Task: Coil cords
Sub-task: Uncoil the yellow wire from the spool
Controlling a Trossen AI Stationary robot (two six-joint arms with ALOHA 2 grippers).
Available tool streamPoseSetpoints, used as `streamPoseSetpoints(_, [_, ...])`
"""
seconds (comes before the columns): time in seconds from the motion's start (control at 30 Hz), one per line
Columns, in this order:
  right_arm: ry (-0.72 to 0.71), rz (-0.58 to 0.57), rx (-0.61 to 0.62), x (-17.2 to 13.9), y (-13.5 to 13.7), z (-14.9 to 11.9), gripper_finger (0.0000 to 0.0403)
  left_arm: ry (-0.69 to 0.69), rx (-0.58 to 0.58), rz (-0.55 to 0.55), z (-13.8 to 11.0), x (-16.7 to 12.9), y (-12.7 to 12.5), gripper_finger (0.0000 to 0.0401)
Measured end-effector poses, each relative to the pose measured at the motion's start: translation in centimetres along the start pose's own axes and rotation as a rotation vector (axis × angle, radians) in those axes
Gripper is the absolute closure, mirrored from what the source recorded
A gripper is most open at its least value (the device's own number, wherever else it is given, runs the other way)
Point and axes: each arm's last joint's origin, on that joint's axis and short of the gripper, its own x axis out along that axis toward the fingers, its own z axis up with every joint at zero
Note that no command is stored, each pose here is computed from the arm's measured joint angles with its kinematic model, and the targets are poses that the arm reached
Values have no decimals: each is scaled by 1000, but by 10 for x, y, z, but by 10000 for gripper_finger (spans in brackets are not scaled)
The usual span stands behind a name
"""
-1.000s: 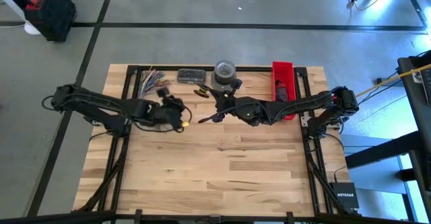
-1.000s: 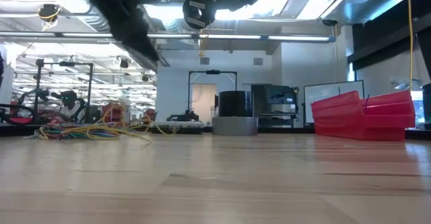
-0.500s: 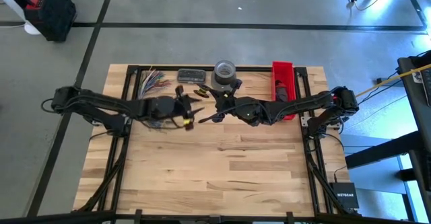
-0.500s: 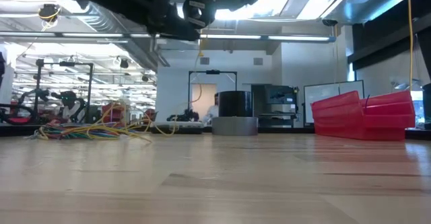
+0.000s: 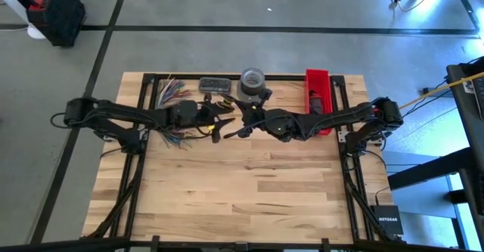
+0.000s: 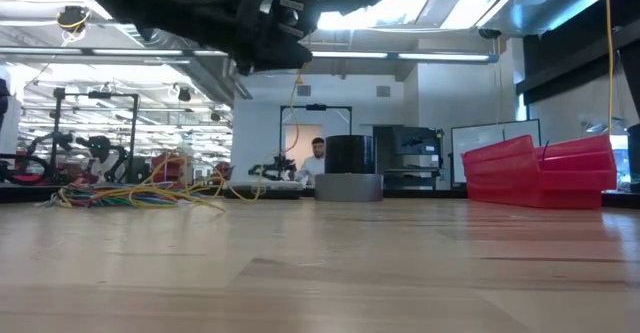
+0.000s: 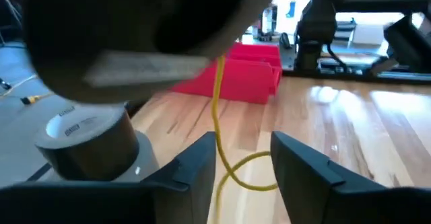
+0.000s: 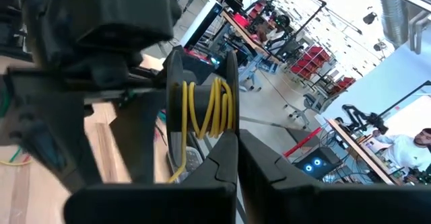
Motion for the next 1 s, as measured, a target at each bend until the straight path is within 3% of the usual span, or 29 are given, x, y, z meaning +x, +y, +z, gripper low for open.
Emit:
streamPoseSetpoints(0.33, [0,1,-2,0,0,0,397,16,59,-11,-6,6,1,392])
streamPoseSetpoints(0.57, [-1,0,-1,0,0,0,397,-37,73,-110,2,4,-16,398])
streamPoseSetpoints(0.77, [2,2,-4,0,0,0,397,-126,148,-195,25,-11,-40,399])
streamPoseSetpoints(0.87, [7,9,-12,0,1,-1,397,-175,227,-91,42,-35,-44,400])
streamPoseSetpoints(1.0, [16,14,-21,0,1,-2,397,-94,301,195,54,-74,-36,399])
